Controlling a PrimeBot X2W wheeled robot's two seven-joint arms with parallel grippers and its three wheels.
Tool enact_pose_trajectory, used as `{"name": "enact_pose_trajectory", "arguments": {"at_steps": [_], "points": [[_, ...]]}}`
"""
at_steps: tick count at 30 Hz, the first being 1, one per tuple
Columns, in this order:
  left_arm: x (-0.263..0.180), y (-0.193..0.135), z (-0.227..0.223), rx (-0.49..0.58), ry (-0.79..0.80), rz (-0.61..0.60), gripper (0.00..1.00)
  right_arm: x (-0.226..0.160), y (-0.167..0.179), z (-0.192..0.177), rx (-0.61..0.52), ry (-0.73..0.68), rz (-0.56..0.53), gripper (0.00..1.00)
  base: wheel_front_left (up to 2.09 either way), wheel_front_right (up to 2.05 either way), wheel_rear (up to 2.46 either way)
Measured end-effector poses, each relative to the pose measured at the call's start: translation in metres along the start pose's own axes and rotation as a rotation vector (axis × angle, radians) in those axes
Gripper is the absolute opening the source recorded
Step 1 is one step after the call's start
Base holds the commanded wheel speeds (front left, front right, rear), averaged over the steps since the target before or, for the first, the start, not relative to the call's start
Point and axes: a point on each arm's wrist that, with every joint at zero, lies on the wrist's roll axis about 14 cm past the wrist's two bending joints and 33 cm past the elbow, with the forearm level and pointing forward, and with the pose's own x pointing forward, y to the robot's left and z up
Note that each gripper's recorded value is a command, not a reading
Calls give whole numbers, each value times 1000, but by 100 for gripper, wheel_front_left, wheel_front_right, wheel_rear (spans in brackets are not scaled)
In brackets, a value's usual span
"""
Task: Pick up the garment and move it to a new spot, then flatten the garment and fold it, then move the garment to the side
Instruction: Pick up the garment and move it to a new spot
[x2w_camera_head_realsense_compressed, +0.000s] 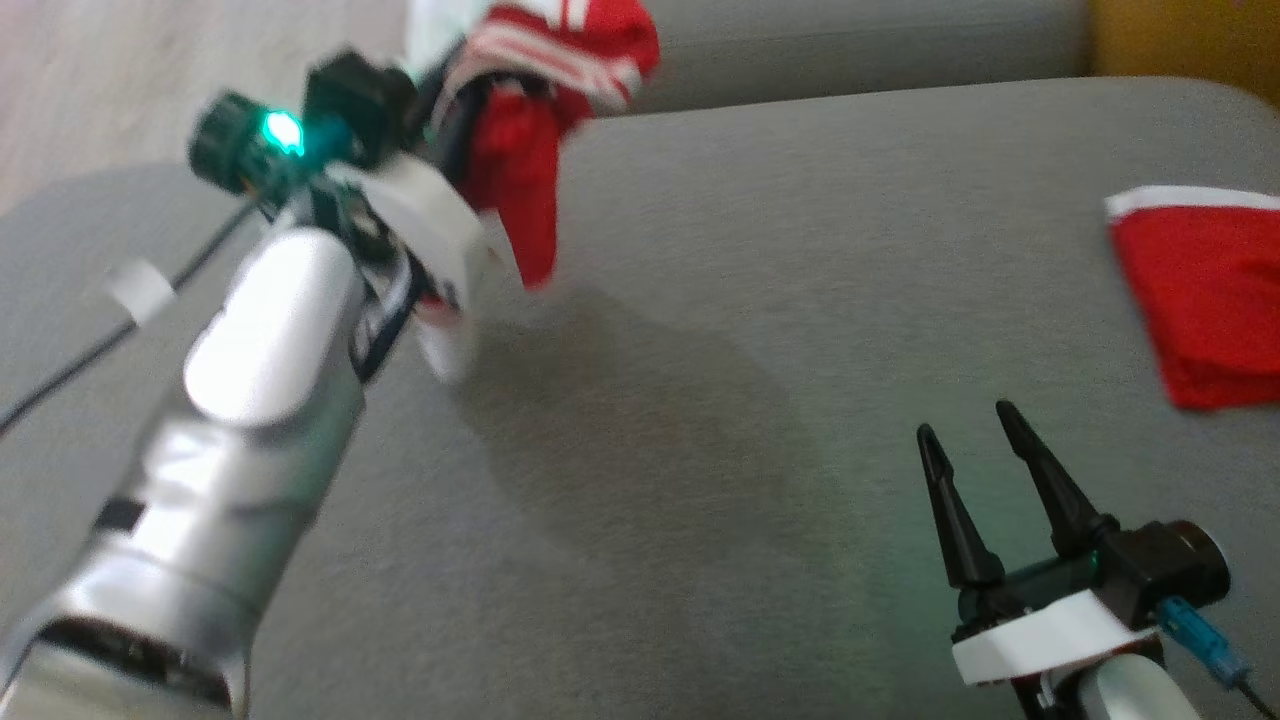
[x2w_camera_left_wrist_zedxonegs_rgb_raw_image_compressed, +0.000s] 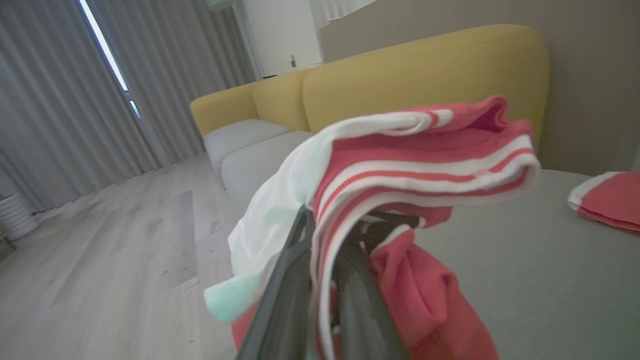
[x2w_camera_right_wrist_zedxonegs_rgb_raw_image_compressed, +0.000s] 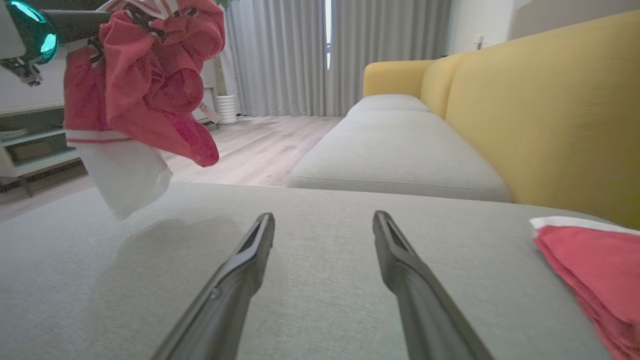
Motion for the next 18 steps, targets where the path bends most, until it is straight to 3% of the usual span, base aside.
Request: {"name": "enact_pose_trajectory", "arguments": {"at_steps": [5, 11, 15, 16, 18], "points": [[2, -82, -7, -36, 9, -201, 0, -32, -26, 13, -10, -36, -118, 100, 0, 0, 0], [-11, -181, -68, -117, 130, -391, 0, -56, -46, 13, 4, -37, -229, 100, 0, 0, 0], [-14, -212, -92, -158, 155, -440, 0, -58, -52, 4, 9, -3, -254, 100, 0, 0, 0], [-14, -218, -98, -175, 155, -447, 24, -58, -54, 1, 11, 6, -260, 100, 0, 0, 0], [-13, -228, -109, -191, 164, -458, 100, -56, -57, -2, 14, 19, -269, 100, 0, 0, 0]]}}
